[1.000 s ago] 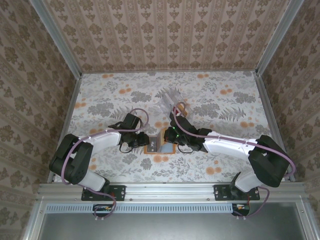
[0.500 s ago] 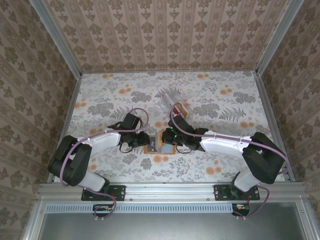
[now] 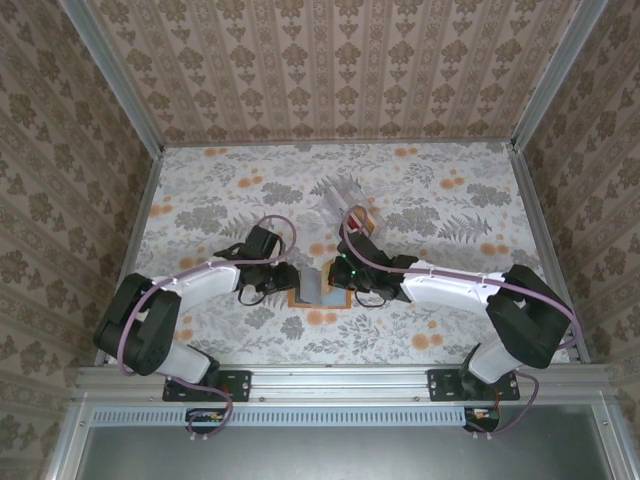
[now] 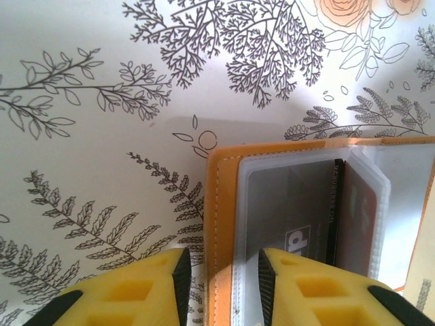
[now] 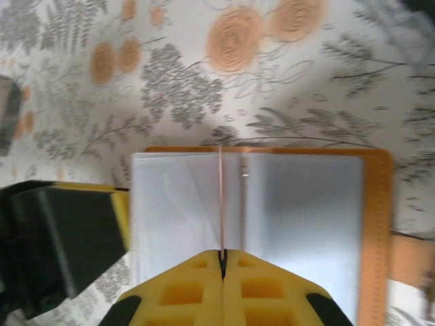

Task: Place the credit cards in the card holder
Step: Flip over the card slot in the card holder.

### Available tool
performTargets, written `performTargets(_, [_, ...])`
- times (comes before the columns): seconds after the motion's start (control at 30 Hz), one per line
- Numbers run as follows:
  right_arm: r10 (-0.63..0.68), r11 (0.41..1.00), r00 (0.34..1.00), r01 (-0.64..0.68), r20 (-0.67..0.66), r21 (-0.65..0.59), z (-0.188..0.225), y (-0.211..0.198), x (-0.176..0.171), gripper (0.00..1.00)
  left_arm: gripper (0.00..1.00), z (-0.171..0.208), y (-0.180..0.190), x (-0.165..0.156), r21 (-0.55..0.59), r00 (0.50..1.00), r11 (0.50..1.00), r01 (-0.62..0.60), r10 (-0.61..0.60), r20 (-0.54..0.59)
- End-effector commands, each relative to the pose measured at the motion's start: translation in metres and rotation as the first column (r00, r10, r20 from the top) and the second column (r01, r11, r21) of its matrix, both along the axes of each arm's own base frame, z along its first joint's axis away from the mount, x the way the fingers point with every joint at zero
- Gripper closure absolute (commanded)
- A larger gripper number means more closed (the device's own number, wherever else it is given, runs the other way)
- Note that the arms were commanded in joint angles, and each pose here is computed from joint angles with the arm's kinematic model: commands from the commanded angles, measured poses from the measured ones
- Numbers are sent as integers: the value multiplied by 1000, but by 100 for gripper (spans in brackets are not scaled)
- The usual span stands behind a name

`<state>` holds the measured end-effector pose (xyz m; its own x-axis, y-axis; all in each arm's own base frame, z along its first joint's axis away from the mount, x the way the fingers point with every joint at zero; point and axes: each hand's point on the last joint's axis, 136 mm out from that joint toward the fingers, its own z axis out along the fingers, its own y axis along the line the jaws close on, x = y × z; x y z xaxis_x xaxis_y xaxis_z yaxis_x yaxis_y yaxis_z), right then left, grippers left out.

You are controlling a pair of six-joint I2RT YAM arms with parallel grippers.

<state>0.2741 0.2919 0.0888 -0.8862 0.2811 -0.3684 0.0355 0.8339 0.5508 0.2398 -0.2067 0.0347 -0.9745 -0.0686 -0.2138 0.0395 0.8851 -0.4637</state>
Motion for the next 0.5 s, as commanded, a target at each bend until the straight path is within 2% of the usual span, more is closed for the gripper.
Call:
performTargets(0.0, [-72, 995, 997, 73, 19, -66, 7, -26, 4, 100, 62, 11, 3, 1, 20, 999, 1000, -8, 8, 33])
performTargets(0.17, [-81, 995, 997, 82, 17, -62, 7, -31, 4, 100, 53, 21, 3, 3, 53, 998, 999, 9, -12, 65])
performTargets(0.37, [-64, 997, 998, 66, 26, -46, 11, -27, 5, 100, 52, 27, -7, 3, 64, 996, 997, 38, -44, 80])
performTargets(0.47, [-56, 998, 998, 57, 25, -41, 11, -25, 5, 100, 49, 32, -10, 3, 84, 993, 995, 51, -59, 100])
